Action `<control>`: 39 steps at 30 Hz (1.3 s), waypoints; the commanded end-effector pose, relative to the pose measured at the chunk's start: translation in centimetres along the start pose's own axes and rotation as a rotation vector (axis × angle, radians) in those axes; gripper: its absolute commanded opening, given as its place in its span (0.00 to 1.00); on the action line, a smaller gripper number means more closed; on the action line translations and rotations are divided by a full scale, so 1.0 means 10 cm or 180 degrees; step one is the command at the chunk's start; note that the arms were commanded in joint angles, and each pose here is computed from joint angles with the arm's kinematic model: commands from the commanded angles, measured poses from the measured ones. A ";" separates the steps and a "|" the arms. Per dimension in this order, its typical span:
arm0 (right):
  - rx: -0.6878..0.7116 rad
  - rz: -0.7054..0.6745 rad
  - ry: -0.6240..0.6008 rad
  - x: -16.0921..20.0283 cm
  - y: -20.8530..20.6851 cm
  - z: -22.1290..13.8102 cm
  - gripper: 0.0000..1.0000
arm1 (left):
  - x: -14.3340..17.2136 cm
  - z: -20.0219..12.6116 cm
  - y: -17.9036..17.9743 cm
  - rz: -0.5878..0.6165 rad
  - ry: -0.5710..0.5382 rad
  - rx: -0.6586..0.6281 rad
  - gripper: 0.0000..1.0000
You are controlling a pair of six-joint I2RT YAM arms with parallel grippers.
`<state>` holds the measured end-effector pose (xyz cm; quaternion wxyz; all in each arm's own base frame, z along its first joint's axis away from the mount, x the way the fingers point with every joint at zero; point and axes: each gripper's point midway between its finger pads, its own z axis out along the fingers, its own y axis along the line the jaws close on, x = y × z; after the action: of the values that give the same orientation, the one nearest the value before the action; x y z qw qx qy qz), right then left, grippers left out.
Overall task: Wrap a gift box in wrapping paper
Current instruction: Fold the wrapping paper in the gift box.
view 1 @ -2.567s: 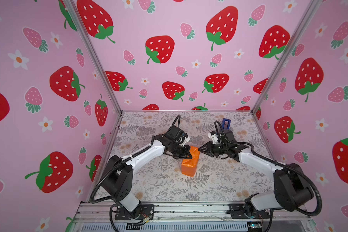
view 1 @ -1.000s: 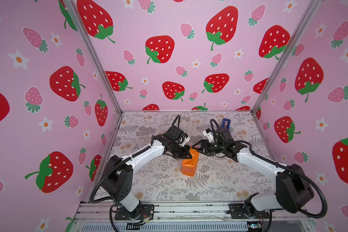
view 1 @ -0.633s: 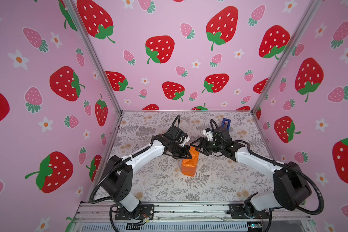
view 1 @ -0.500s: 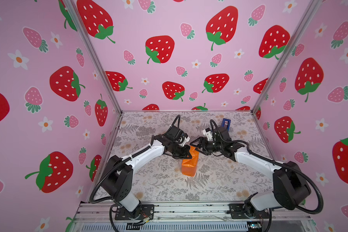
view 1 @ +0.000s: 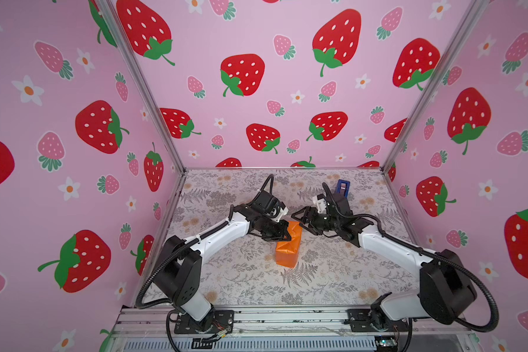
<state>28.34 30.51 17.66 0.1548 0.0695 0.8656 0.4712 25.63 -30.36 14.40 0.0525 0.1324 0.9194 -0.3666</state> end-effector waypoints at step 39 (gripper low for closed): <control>0.0491 -0.0231 0.0124 0.11 -0.25 0.05 0.59 | 0.32 0.05 0.34 -0.0232 0.0290 -0.0398 0.00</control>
<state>27.66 31.84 17.06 0.1463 0.0301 0.8705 0.4689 25.60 -30.23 14.37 0.0552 0.1324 0.9204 -0.3638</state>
